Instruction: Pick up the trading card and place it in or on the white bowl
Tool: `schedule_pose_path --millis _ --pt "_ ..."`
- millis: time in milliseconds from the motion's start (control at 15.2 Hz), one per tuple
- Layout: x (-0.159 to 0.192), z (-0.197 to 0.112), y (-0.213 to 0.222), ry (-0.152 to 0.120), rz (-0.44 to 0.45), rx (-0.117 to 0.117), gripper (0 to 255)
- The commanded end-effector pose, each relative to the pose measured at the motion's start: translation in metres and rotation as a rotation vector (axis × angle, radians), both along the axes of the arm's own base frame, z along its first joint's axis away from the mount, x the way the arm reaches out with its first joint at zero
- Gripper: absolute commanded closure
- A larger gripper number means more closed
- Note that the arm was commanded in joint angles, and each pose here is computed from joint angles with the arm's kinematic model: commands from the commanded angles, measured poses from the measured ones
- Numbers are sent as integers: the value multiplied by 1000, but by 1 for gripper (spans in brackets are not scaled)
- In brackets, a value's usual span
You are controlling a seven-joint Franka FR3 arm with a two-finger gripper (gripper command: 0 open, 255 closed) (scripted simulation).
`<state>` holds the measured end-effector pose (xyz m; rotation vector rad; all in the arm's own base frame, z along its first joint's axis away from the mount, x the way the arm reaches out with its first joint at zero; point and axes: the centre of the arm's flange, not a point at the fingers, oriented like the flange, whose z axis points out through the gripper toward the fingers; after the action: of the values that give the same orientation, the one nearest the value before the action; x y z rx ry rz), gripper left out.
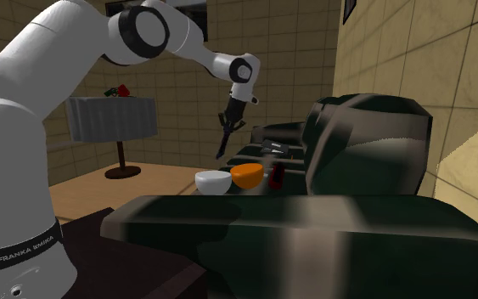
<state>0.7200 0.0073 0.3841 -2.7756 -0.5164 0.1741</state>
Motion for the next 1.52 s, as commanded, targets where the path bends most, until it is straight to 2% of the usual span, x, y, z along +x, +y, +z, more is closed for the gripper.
schedule_pose_path --millis 0,594,1452 --pt "1 5 28 0 -1 0 255" --pt "12 23 154 0 -1 0 255" --pt "12 -45 154 0 -1 0 255"
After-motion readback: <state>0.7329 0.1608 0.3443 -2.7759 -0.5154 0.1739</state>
